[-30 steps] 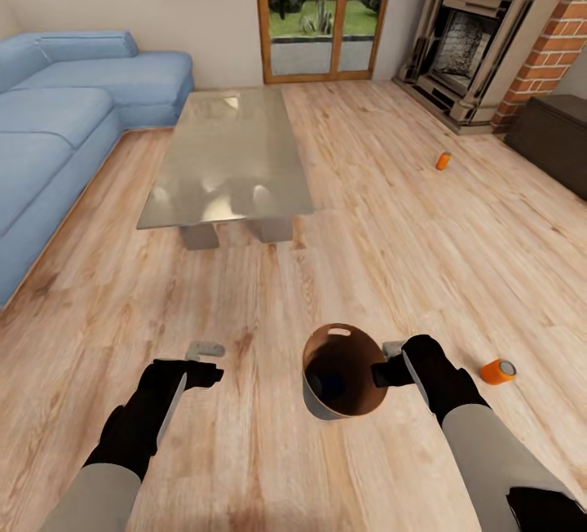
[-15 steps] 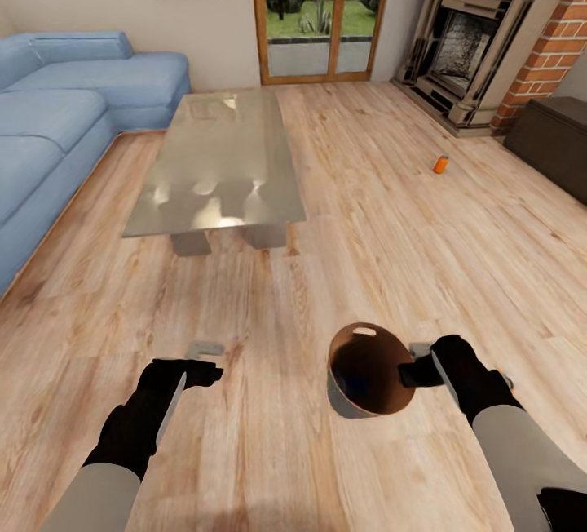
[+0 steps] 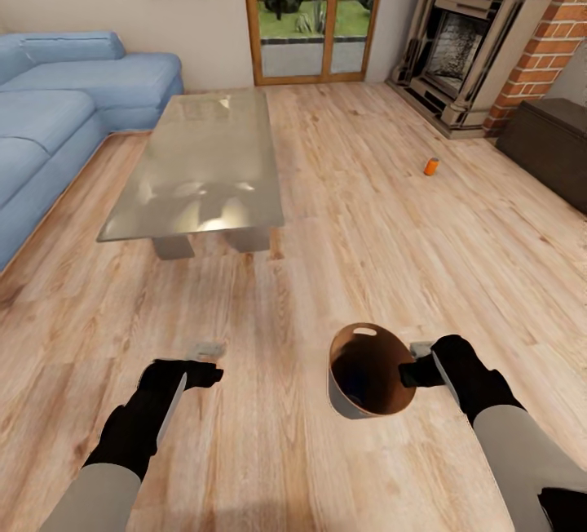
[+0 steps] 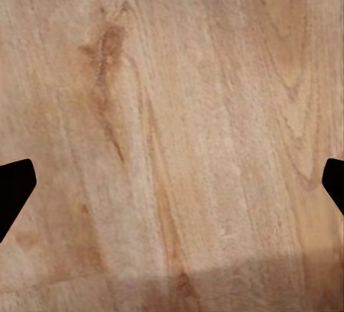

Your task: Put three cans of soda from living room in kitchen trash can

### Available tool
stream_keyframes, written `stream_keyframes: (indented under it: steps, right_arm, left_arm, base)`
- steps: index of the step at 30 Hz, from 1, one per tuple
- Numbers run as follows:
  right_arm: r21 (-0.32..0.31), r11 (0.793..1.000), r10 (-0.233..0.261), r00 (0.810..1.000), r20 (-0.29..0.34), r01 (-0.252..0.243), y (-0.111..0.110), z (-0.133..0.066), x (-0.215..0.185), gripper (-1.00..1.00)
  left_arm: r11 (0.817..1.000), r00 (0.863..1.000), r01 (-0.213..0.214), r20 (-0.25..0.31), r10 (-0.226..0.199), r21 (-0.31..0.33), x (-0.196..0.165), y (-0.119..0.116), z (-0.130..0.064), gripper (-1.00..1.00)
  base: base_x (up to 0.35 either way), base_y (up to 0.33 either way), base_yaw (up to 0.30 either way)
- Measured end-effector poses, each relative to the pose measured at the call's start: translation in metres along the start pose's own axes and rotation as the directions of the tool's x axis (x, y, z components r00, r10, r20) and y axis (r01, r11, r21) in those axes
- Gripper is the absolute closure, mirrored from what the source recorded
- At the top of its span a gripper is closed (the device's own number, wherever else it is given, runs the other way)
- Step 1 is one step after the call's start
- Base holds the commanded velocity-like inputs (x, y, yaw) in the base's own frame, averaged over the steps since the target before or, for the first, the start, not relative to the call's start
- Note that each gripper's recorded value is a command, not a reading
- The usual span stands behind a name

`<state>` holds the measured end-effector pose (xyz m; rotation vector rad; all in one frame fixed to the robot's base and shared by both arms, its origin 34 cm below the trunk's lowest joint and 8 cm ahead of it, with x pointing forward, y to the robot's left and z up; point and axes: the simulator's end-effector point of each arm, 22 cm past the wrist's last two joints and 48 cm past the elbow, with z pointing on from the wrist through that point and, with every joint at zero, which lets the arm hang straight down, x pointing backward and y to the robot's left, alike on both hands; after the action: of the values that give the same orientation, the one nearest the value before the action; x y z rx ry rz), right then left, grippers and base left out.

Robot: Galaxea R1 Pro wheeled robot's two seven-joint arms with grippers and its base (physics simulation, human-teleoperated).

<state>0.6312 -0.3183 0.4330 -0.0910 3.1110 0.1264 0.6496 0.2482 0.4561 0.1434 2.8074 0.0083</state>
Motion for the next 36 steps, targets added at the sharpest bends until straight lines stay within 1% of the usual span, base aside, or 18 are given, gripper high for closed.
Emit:
stream_keyframes:
  steps: [4, 6, 7, 8, 9, 11, 14, 16, 17, 18, 19, 20, 22, 24, 27, 29, 31, 36]
  right_arm:
    - [0.022, 1.000, -0.012, 1.000, -0.004, 0.012, -0.007, -0.001, 0.001, 1.00]
    - [0.014, 1.000, 0.008, 1.000, -0.009, -0.008, -0.012, -0.003, 0.002, 1.00]
    - [0.012, 0.999, 0.030, 0.999, -0.028, -0.030, -0.020, -0.006, 0.007, 1.00]
    - [0.029, 0.999, 0.031, 0.999, -0.041, -0.029, -0.030, -0.009, 0.010, 1.00]
    - [0.035, 0.998, 0.048, 0.997, -0.067, -0.046, -0.043, -0.015, 0.015, 1.00]
    - [0.049, 0.998, 0.044, 0.996, -0.074, -0.041, -0.066, -0.028, 0.014, 1.00]
    - [0.028, 0.999, 0.033, 0.998, -0.060, -0.031, -0.095, -0.049, 0.008, 1.00]
    - [0.045, 0.998, 0.038, 0.998, -0.053, -0.036, -0.119, -0.063, 0.009, 1.00]
    - [0.075, 0.997, 0.026, 0.999, -0.046, -0.022, -0.132, -0.069, 0.007, 1.00]
    - [0.086, 0.996, 0.019, 0.999, -0.049, -0.015, -0.146, -0.079, 0.008, 1.00]
    - [0.097, 0.995, 0.011, 1.000, -0.028, -0.008, -0.157, -0.089, 0.002, 1.00]
    - [0.104, 0.995, -0.002, 1.000, -0.007, 0.003, -0.162, -0.096, -0.005, 1.00]
    - [0.064, 0.998, 0.010, 1.000, 0.012, -0.011, -0.161, -0.110, -0.012, 1.00]
    - [0.044, 0.999, 0.003, 0.999, 0.042, -0.005, -0.166, -0.127, -0.022, 1.00]
    - [0.074, 0.997, -0.033, 0.999, 0.038, 0.030, -0.187, -0.144, -0.021, 1.00]
    - [0.072, 0.997, -0.036, 0.999, 0.031, 0.034, -0.194, -0.154, -0.019, 1.00]
    - [0.065, 0.997, -0.034, 0.999, 0.023, 0.033, -0.197, -0.160, -0.017, 1.00]
    - [0.101, 0.992, -0.067, 0.997, -0.031, 0.070, -0.211, -0.168, -0.006, 1.00]
  left_arm:
    - [1.000, 1.000, 0.001, -0.010, -0.001, 0.000, 0.002, 0.000, -0.001, -1.00]
    - [1.000, 1.000, 0.003, -0.025, -0.003, 0.001, 0.005, -0.001, -0.001, -1.00]
    - [1.000, 1.000, 0.004, -0.031, -0.004, 0.002, 0.006, -0.001, -0.001, -1.00]
    - [1.000, 0.999, 0.005, -0.033, -0.005, 0.002, 0.006, -0.001, -0.001, -1.00]
    - [1.000, 0.999, 0.005, -0.036, -0.005, 0.003, 0.007, -0.001, -0.002, -1.00]
    - [1.000, 0.999, 0.007, -0.040, -0.006, 0.004, 0.007, -0.001, -0.002, -1.00]
    - [0.999, 0.997, 0.016, -0.071, -0.014, 0.028, 0.013, -0.005, -0.003, -1.00]
    - [0.997, 0.996, 0.025, -0.084, -0.019, 0.069, 0.013, -0.013, -0.007, -1.00]
    - [0.997, 0.996, 0.025, -0.084, -0.019, 0.075, 0.012, -0.014, -0.008, -1.00]
    - [0.996, 0.996, 0.026, -0.085, -0.019, 0.085, 0.012, -0.016, -0.009, -1.00]
    - [0.996, 0.996, 0.026, -0.084, -0.018, 0.090, 0.011, -0.017, -0.010, -1.00]
    - [0.996, 0.996, 0.026, -0.084, -0.018, 0.091, 0.011, -0.018, -0.010, -1.00]
    - [0.995, 0.996, 0.026, -0.084, -0.018, 0.094, 0.011, -0.019, -0.011, -1.00]
    - [0.995, 0.996, 0.025, -0.084, -0.017, 0.095, 0.010, -0.019, -0.011, -1.00]
    - [0.995, 0.996, 0.024, -0.084, -0.016, 0.096, 0.010, -0.020, -0.011, -1.00]
    - [0.995, 0.996, 0.023, -0.084, -0.015, 0.096, 0.010, -0.020, -0.011, -1.00]
    - [0.995, 0.996, 0.023, -0.084, -0.015, 0.096, 0.010, -0.021, -0.011, -1.00]
    - [0.995, 0.996, 0.021, -0.085, -0.013, 0.095, 0.010, -0.021, -0.011, -1.00]
  base:
    - [0.057, -0.309, 0.000]
    - [0.084, -0.310, 0.000]
    - [0.093, -0.310, 0.000]
    - [0.120, -0.301, 0.000]
    - [0.142, -0.289, 0.000]
    - [0.219, -0.217, 0.000]
    - [0.290, -0.083, 0.000]
    - [0.314, -0.023, 0.000]
    - [0.319, -0.010, 0.000]
    - [0.321, -0.007, 0.000]
    - [0.322, -0.005, 0.000]
    - [0.322, -0.004, 0.000]
    - [0.323, -0.002, 0.000]
    - [0.323, -0.001, 0.000]
    - [0.324, -0.001, 0.000]
    - [0.324, 0.000, 0.000]
    - [0.315, -0.023, 0.000]
    - [0.144, -0.184, 0.000]
